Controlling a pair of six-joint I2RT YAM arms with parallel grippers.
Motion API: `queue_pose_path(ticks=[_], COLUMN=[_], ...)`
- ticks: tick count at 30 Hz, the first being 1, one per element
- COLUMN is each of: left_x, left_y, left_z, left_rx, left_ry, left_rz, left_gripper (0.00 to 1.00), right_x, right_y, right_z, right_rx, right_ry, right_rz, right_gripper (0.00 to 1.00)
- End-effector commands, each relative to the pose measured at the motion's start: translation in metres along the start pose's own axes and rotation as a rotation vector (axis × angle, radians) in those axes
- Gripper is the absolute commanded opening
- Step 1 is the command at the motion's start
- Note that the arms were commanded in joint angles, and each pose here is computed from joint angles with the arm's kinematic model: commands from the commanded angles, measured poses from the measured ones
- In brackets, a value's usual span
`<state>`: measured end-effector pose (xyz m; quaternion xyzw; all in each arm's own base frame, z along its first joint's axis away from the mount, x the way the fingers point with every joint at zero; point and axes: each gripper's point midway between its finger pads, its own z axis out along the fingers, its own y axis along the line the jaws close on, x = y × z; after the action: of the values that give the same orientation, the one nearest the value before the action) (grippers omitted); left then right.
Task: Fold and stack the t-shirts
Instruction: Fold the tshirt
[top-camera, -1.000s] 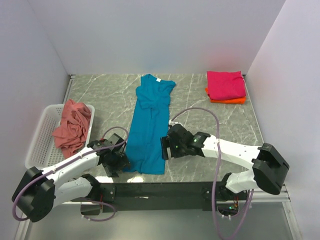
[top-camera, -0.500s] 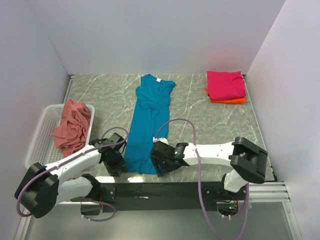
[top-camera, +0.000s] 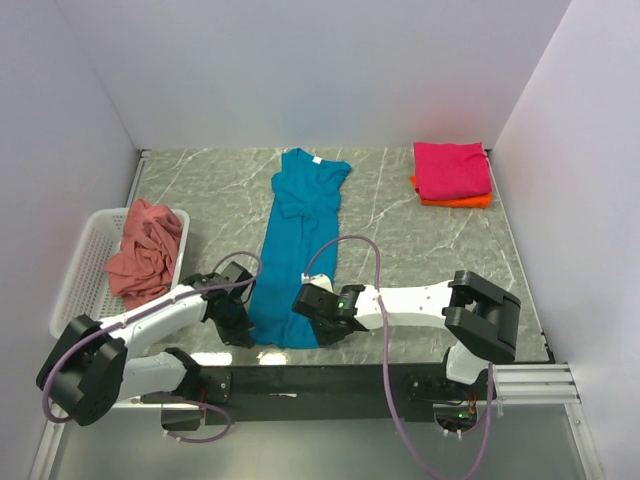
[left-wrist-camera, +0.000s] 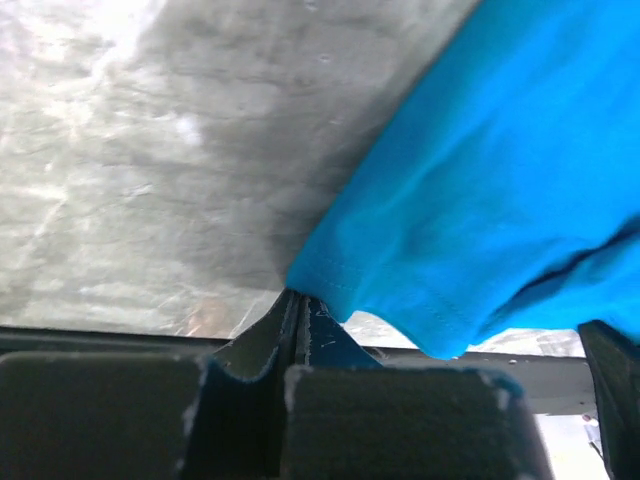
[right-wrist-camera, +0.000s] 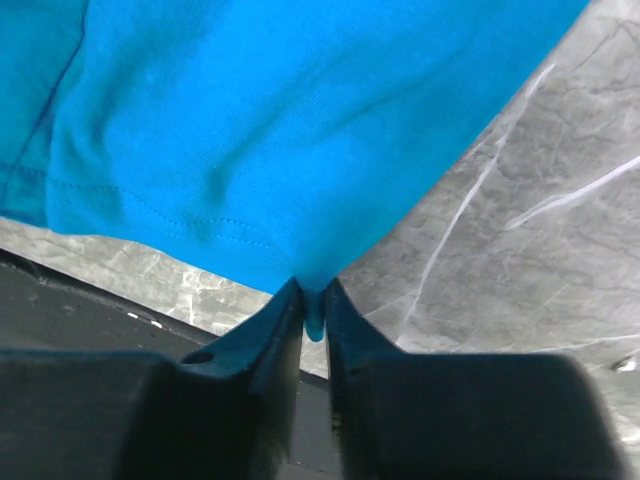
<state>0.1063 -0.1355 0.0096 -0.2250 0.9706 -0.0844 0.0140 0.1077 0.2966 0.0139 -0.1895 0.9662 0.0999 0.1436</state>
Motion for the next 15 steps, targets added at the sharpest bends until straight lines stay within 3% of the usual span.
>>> queue_pose_path(ticks=[1,7,10,15], left_x=[-0.019,0.018,0.011,-0.008], left_y=[-0.017,-0.002,-0.013,-0.038], left_z=[0.007,0.009,0.000,-0.027], left_rx=[0.095,0.147,0.184,0.248], left_ry=[-0.107,-0.002,-0.043,-0.133], left_rz=[0.010,0.013,0.032,0.068], left_gripper=[0.01,0.01,0.01,0.01], right_x=[0.011,0.032,0.031,0.008], right_y=[0.007,0.018,0.020,0.009], right_z=[-0.004,-0.026,-0.027,-0.030], right_rx=[-0.010,-0.145,-0.166,-0.058], right_ry=[0.029,0.068,0.060,0.000], right_rz=[0.002,0.038,0.033,0.032], right_gripper=[0.16,0.01,0.00,0.00])
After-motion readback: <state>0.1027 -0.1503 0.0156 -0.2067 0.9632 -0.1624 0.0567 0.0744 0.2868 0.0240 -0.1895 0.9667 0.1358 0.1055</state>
